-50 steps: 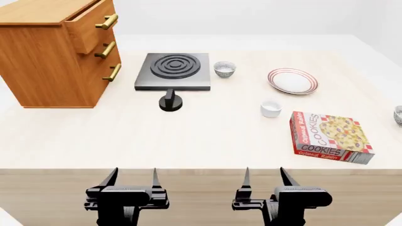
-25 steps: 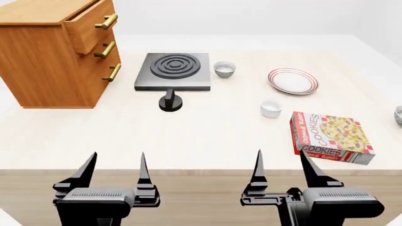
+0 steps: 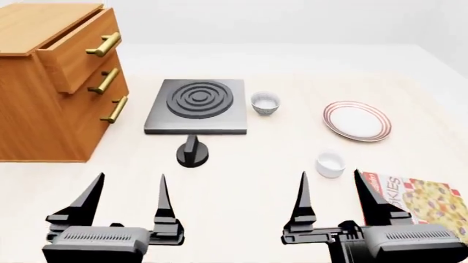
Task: Pick the akita bowl next to the cookies box and place it on the plate.
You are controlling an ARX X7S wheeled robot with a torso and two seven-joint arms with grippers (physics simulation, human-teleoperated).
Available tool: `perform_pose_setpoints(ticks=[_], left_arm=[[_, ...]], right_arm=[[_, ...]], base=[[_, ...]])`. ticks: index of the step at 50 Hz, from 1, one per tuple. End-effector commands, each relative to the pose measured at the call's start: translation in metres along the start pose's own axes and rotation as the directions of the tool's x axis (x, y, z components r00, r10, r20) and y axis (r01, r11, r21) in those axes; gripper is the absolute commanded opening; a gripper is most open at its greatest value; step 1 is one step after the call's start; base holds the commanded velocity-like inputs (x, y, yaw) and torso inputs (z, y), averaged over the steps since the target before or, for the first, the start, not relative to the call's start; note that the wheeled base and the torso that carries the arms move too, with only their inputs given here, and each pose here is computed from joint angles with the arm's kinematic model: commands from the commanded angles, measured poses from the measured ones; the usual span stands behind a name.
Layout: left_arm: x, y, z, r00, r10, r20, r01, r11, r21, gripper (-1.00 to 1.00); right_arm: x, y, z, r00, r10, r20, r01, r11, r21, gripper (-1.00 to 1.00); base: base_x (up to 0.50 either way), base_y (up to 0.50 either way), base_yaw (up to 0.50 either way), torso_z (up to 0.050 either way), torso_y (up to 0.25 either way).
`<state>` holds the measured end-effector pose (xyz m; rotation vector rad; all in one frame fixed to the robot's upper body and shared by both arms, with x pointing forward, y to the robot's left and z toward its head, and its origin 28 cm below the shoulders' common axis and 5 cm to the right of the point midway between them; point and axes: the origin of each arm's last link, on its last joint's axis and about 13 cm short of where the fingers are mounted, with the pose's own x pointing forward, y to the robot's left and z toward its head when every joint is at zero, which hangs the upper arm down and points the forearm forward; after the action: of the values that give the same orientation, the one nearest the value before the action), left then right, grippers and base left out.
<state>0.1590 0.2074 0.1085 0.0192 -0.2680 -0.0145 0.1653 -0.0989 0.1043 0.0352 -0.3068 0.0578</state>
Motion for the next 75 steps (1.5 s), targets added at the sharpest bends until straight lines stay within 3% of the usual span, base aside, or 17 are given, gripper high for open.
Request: perform_pose_setpoints(ticks=[1, 32, 75], left_arm=[[-0.0014, 0.0000, 0.0023, 1.000, 0.000, 0.005, 0.000, 1.000, -0.001, 1.00], [-0.0013, -0.0002, 0.0023, 1.000, 0.000, 0.003, 0.000, 1.000, 0.001, 1.00], [-0.0021, -0.0012, 0.0027, 1.000, -0.006, 0.002, 0.006, 1.000, 0.004, 1.00]], right_arm=[[-0.0029, 0.0022, 0.0067, 1.000, 0.009, 0.006, -0.009, 1.000, -0.002, 1.00], [-0.0022, 0.0020, 0.0052, 1.000, 0.014, 0.022, -0.015, 1.000, 0.014, 1.00], [-0.0039, 0.0023, 0.0040, 0.999, 0.032, 0.014, -0.032, 0.999, 0.013, 1.00]], base=[[0.50, 0.00, 0.00, 0.000, 0.000], [0.42, 0.00, 0.00, 0.000, 0.000], [0.00, -0.50, 0.00, 0.000, 0.000]])
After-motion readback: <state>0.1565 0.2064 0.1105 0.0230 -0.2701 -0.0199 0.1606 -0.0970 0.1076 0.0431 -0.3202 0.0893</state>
